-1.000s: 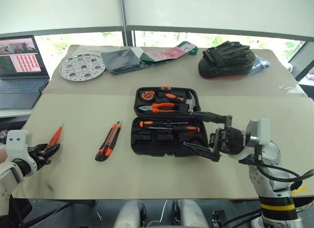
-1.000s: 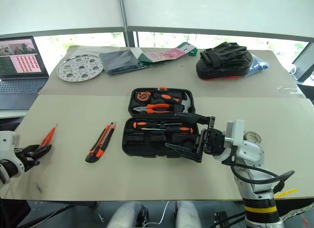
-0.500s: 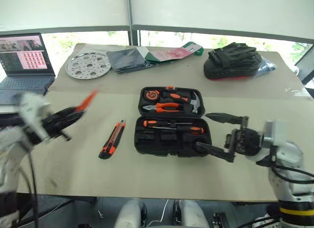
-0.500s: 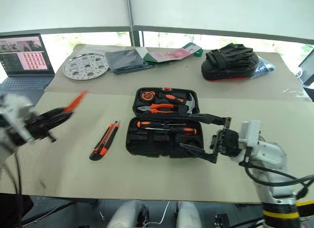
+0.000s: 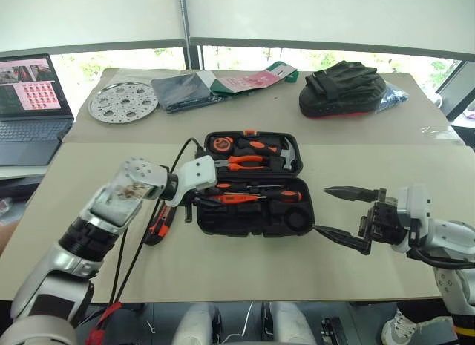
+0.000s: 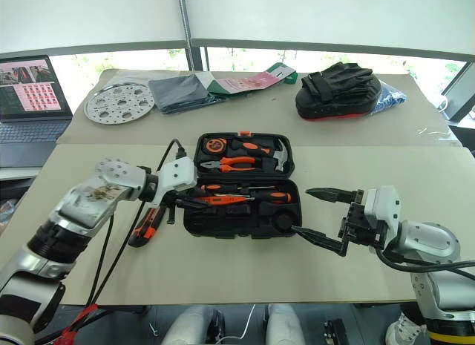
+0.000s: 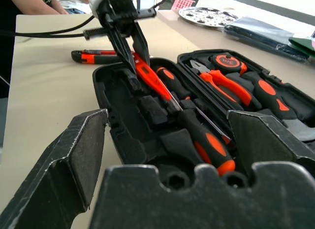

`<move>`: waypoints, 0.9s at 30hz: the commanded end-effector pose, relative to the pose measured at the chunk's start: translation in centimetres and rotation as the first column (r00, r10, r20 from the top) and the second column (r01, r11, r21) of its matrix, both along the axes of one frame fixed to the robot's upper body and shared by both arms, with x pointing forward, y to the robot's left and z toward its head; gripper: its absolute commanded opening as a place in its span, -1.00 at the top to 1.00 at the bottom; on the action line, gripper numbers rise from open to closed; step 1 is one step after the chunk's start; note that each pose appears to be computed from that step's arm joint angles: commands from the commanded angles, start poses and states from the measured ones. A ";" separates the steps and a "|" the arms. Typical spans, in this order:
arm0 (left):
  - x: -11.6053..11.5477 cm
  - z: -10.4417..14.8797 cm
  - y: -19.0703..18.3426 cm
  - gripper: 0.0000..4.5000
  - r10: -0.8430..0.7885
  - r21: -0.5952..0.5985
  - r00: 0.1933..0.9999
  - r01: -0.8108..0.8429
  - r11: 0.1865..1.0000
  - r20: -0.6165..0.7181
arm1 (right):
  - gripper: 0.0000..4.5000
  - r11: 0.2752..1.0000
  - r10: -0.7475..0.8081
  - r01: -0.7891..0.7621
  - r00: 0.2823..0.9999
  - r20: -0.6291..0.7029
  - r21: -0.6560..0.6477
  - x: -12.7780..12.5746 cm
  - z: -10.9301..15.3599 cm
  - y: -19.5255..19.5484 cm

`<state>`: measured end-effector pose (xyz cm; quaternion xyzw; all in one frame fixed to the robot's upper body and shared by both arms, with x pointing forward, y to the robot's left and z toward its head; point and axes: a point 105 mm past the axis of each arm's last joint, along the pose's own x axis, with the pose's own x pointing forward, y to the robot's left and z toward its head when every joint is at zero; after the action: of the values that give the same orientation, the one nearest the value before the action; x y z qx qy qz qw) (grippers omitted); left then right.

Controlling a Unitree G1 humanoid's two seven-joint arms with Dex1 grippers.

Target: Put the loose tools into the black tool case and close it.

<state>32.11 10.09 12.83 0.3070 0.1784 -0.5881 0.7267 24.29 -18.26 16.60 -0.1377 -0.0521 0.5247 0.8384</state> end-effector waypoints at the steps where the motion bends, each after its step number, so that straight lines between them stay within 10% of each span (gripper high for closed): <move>1: 0.3 0.0 -0.4 0.78 -0.013 0.060 1.000 0.012 0.998 0.019 | -1.00 1.000 0.005 -0.005 0.999 0.039 0.005 -0.5 0.9 0.3; 27: 0.4 -2.6 1.6 0.78 0.035 0.302 0.994 -0.002 0.953 -0.105 | -1.00 1.000 0.019 -0.019 1.000 0.019 0.016 -0.4 0.2 0.8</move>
<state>32.81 10.08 12.71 0.3888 0.2475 -0.5784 0.6731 23.88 -17.53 16.10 -0.1267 -0.0511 0.5303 0.8367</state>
